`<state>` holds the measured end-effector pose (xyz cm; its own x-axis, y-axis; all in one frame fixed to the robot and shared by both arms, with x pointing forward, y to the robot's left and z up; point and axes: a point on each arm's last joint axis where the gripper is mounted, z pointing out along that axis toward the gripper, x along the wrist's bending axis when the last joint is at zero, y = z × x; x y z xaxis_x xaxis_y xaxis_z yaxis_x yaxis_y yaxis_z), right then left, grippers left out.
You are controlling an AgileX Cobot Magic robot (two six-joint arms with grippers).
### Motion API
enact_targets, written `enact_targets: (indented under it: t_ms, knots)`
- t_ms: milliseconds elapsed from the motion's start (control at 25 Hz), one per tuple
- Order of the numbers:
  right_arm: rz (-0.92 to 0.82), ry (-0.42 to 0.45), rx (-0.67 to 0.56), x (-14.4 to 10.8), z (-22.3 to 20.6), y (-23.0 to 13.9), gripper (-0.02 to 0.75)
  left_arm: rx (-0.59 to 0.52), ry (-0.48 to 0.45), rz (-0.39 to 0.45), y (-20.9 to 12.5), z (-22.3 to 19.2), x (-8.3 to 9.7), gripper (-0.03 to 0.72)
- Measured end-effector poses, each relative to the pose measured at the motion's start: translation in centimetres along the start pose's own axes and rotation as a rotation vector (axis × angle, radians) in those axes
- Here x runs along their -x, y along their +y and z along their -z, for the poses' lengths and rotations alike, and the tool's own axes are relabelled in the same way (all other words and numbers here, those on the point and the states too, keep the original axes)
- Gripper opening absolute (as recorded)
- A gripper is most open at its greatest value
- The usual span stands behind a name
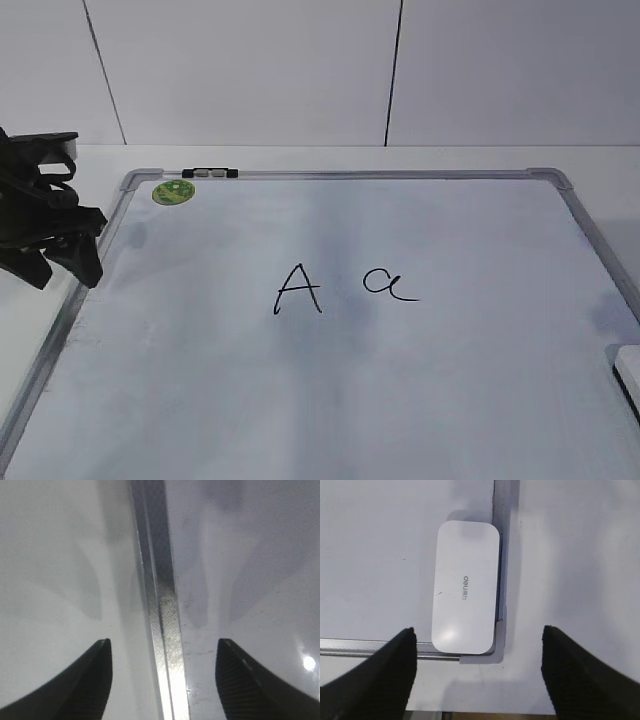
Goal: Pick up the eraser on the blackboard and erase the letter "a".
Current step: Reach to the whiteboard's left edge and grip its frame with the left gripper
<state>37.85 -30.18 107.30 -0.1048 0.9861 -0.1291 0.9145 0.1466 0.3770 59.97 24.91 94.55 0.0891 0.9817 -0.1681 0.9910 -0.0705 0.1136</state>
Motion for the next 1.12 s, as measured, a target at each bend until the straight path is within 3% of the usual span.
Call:
enact_targets:
  t_ms: [840,1120]
  knots:
    - [-0.002,0.0,0.002,0.0,0.0,0.0,0.591,0.057,0.011,-0.005,0.5,0.0,-0.1,0.486]
    - [-0.004,0.0,0.002,0.0,0.0,0.0,0.592,0.017,0.013,0.0,0.5,-1.2,-0.3,0.486]
